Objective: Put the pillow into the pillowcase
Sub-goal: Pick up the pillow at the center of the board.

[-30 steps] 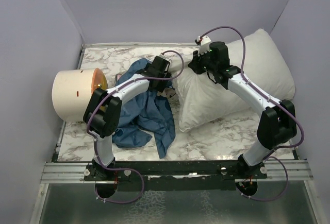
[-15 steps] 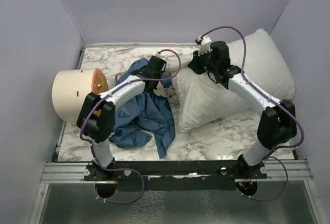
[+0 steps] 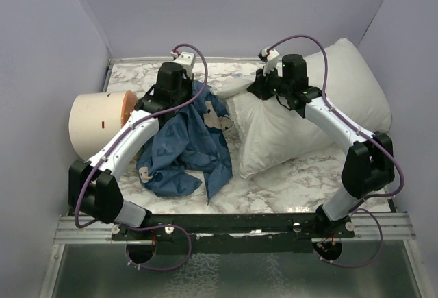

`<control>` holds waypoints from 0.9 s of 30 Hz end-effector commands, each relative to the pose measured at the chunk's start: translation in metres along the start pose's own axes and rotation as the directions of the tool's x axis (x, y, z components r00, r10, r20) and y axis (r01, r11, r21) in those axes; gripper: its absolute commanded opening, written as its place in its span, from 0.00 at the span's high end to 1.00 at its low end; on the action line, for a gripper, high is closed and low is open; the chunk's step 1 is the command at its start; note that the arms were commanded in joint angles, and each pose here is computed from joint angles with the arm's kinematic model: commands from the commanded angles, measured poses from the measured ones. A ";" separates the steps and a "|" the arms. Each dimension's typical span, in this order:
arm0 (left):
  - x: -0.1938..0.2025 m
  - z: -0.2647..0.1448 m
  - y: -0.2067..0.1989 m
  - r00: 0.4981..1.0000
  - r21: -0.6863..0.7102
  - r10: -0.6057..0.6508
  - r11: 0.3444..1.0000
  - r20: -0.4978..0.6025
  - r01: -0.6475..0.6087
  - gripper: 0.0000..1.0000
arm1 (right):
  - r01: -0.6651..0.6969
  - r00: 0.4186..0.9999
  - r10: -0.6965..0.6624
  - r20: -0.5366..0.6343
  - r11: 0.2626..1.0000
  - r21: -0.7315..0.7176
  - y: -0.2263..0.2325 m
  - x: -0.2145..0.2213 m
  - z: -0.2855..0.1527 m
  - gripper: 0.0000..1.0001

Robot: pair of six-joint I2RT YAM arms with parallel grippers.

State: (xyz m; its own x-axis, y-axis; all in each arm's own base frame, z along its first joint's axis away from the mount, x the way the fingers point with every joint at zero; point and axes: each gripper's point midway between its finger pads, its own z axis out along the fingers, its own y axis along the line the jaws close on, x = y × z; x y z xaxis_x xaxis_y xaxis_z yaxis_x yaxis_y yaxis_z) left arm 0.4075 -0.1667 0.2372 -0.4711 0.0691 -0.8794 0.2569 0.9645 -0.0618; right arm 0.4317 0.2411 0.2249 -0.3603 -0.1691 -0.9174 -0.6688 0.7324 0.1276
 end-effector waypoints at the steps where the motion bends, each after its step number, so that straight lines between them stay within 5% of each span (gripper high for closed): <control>1: -0.019 -0.019 -0.022 0.994 0.171 -0.074 0.984 0.081 0.060 1.00 | 0.036 0.999 -0.033 0.030 0.991 -0.131 0.025 -0.013 -0.008 0.99; 8: 0.009 -0.042 -0.004 0.994 0.111 -0.105 0.989 0.025 0.102 1.00 | 0.029 1.000 -0.030 -0.005 0.992 -0.121 0.024 -0.001 -0.011 0.99; 13: 0.076 -0.051 0.029 0.974 -0.076 -0.138 0.989 -0.177 0.126 1.00 | 0.026 1.000 -0.028 -0.012 0.994 -0.107 0.023 0.003 -0.014 0.99; 19: 0.109 -0.062 0.059 0.956 -0.227 -0.169 0.967 -0.241 0.114 0.56 | 0.014 0.999 -0.017 -0.027 0.992 -0.122 0.025 0.010 -0.012 0.99; 23: 0.076 -0.068 0.053 0.975 -0.179 -0.160 0.975 -0.155 0.132 0.50 | 0.013 0.999 -0.017 -0.032 0.993 -0.116 0.025 0.013 -0.013 0.99; 27: 0.023 -0.080 0.016 0.993 0.055 -0.118 0.991 -0.029 0.120 0.42 | 0.014 0.999 -0.017 -0.034 0.995 -0.102 0.023 0.014 -0.014 0.99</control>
State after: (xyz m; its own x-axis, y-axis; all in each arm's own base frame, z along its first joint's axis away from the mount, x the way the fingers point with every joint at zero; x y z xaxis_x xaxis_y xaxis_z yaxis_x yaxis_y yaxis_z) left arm 0.3220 -0.0991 0.1769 -0.6861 -0.0220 -0.7272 0.0668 0.9934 -0.0931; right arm 0.4184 0.2444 0.2185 -0.3578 -0.2005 -0.9120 -0.7158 0.6861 0.1300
